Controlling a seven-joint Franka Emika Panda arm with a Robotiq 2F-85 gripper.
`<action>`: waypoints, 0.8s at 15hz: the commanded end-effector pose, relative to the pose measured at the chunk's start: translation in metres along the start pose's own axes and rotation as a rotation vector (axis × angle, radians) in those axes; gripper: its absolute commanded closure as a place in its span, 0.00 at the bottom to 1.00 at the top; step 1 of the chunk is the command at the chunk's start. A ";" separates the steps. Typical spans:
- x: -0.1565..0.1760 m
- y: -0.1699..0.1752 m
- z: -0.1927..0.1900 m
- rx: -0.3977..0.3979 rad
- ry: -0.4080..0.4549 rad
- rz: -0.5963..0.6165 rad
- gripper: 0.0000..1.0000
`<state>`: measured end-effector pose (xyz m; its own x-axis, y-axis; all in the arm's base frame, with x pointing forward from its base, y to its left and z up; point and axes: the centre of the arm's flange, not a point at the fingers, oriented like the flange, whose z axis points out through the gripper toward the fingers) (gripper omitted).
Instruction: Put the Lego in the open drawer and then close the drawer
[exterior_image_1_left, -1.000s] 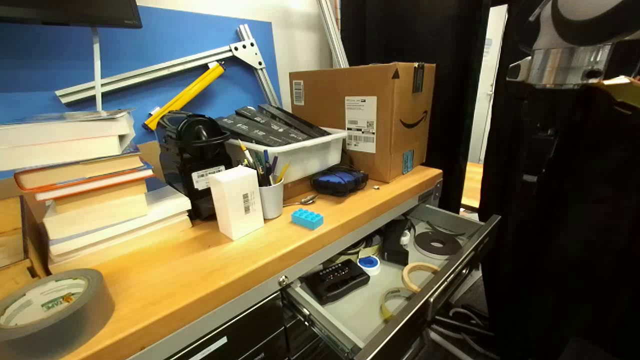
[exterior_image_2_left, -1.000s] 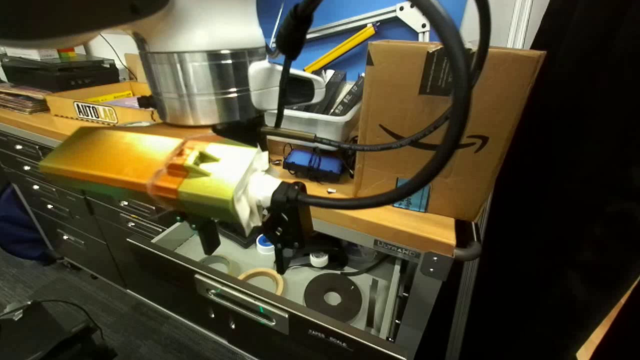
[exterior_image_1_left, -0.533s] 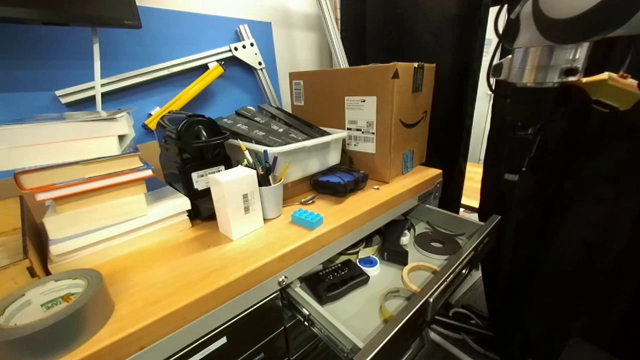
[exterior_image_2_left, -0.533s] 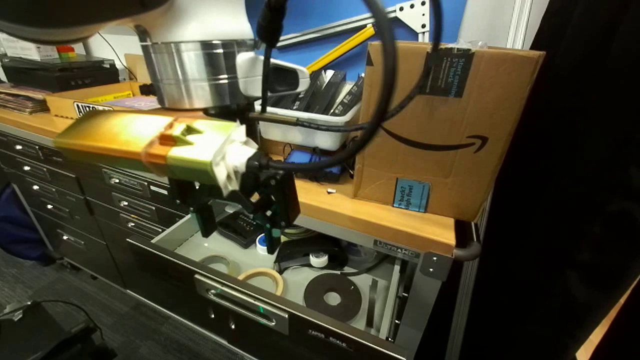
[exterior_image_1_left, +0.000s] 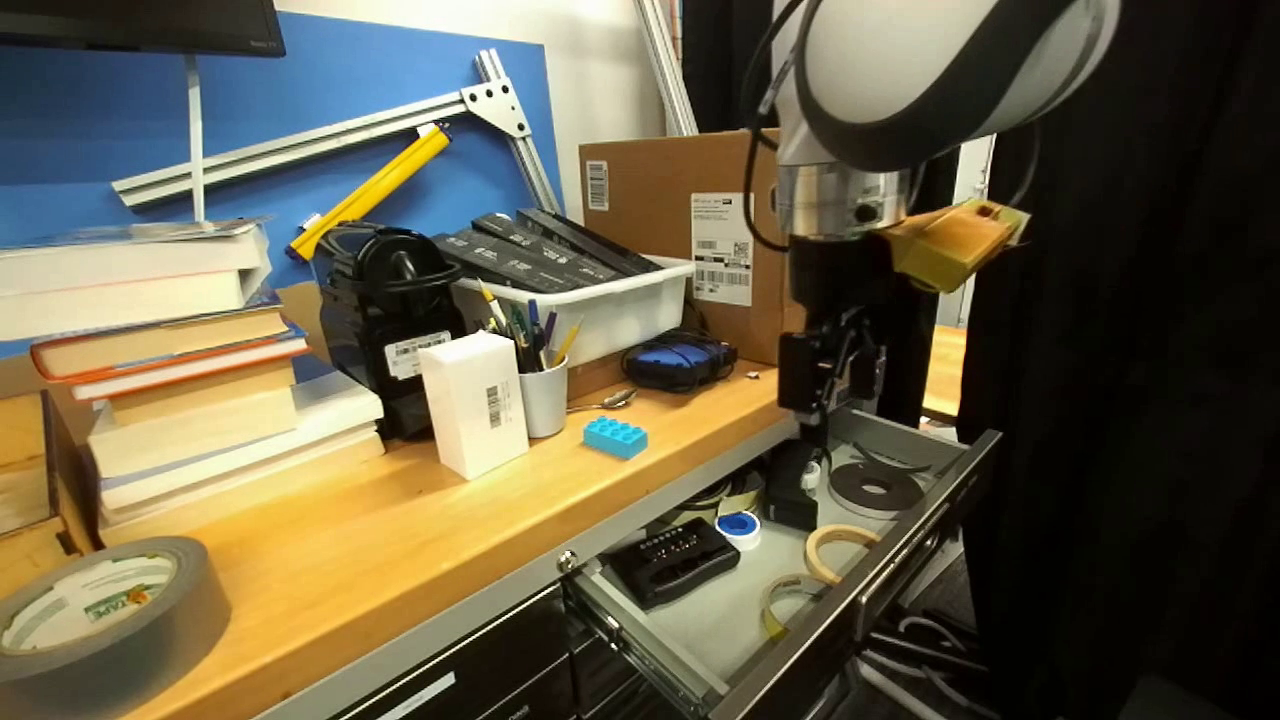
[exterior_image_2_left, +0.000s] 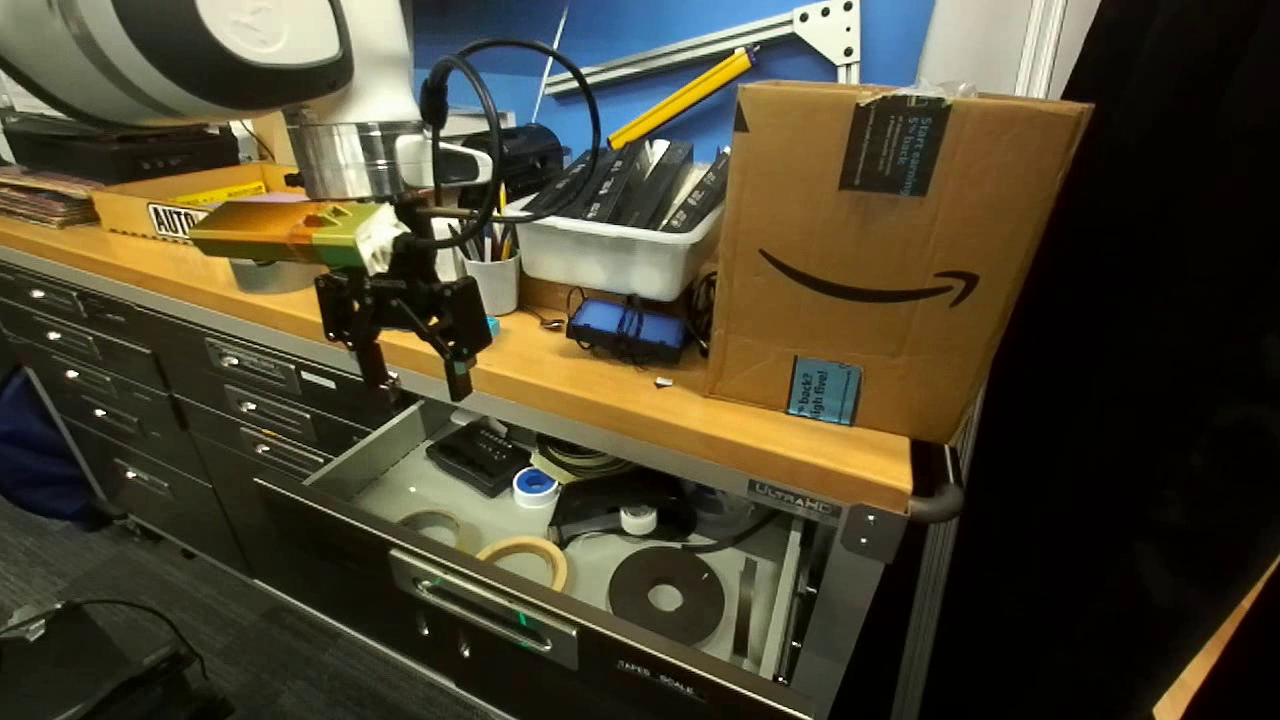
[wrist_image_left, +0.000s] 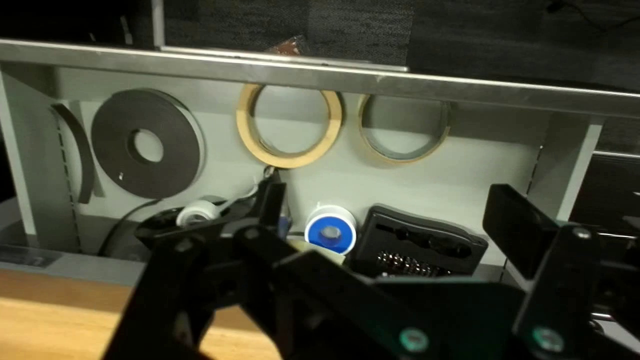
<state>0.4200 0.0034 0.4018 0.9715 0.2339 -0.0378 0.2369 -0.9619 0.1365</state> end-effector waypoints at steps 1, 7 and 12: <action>0.054 -0.025 0.006 -0.015 0.047 -0.045 0.00; 0.107 -0.054 0.019 0.011 0.216 -0.112 0.00; 0.142 -0.066 0.028 0.023 0.278 -0.127 0.00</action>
<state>0.5141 0.0844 0.3613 0.9065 0.3820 0.1796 0.3603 -0.9219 0.1425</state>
